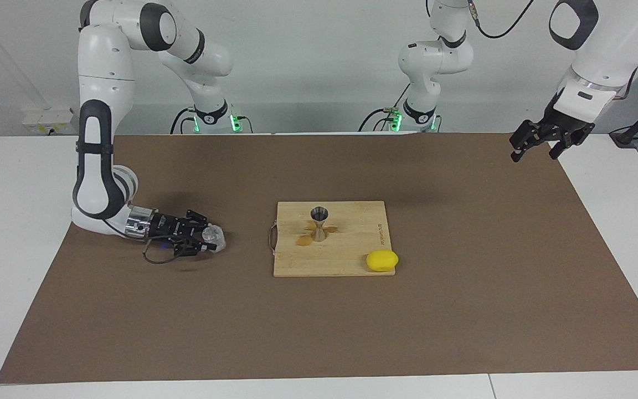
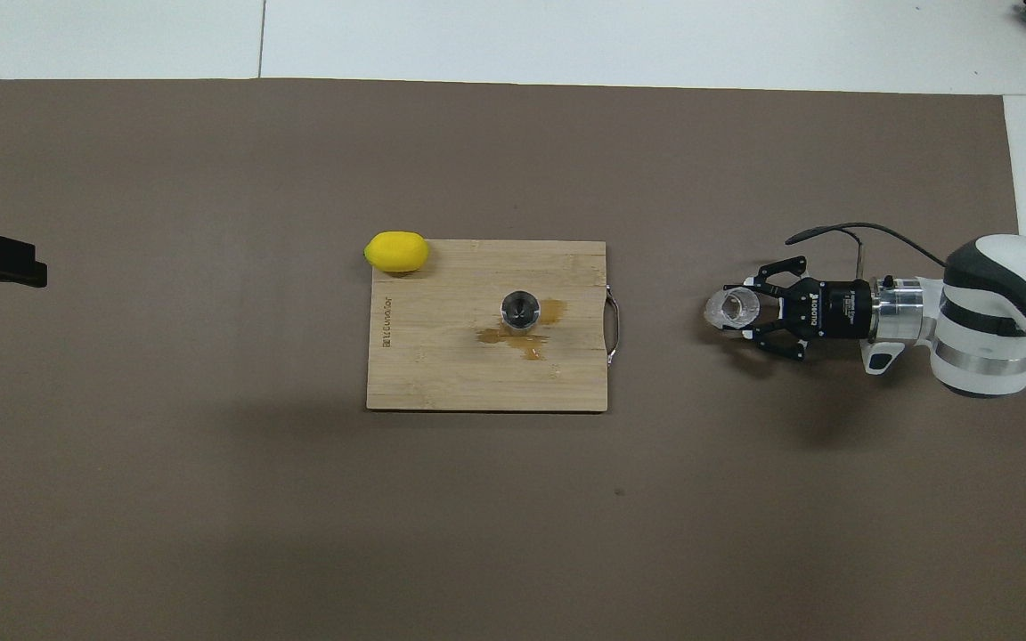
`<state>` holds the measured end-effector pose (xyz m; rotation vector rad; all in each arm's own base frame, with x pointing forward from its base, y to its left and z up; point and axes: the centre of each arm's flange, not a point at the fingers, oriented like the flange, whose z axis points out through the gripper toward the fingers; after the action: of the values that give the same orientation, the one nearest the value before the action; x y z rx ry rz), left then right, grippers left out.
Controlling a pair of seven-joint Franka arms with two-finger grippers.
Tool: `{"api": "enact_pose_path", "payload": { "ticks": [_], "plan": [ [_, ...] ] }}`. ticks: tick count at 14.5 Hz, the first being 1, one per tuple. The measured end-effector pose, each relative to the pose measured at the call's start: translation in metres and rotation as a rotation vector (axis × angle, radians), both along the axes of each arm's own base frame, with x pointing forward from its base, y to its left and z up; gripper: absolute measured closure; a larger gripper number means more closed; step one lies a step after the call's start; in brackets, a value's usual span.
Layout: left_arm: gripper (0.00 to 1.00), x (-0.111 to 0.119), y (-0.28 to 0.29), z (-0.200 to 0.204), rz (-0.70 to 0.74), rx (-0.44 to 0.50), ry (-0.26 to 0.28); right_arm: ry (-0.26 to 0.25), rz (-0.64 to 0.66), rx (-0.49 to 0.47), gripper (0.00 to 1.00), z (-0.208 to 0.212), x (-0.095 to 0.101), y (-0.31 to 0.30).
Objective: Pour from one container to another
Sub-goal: 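Lower the clear cup onto the table and open the right gripper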
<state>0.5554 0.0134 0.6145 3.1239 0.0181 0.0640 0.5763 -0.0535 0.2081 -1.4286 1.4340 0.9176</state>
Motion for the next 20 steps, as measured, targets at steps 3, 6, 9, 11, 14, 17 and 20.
{"api": "enact_pose_path", "payload": {
  "ticks": [3,6,9,11,14,17,20],
  "plan": [
    [0.0,0.0,0.0,0.0,0.0,0.0,0.0,0.002,0.013,-0.01,0.49,-0.0009,-0.0012,-0.0002],
    [0.0,-0.0002,0.0,0.0004,0.0,0.0,-0.001,0.004,0.027,-0.021,0.49,-0.0018,-0.0024,-0.0008],
    [0.0,-0.0011,0.0,0.002,0.0,0.0,-0.003,0.005,0.027,-0.024,0.49,-0.0021,-0.0027,-0.0016],
    [0.0,-0.0014,0.0,0.0027,0.0,0.0,-0.004,0.005,0.027,-0.024,0.49,-0.0021,-0.0027,-0.0016],
    [0.0,-0.0016,-0.0001,0.003,0.0,0.0,-0.005,0.005,0.027,-0.024,0.44,-0.0021,-0.0027,-0.0017],
    [0.0,-0.0015,-0.0032,0.0031,-0.006,0.0,-0.005,0.005,0.027,-0.024,0.13,-0.002,-0.0026,-0.0017],
    [0.0,-0.0015,-0.0042,0.0031,-0.008,0.0,-0.005,0.004,0.029,-0.023,0.01,-0.0018,-0.0025,-0.0015]
  ]
}}
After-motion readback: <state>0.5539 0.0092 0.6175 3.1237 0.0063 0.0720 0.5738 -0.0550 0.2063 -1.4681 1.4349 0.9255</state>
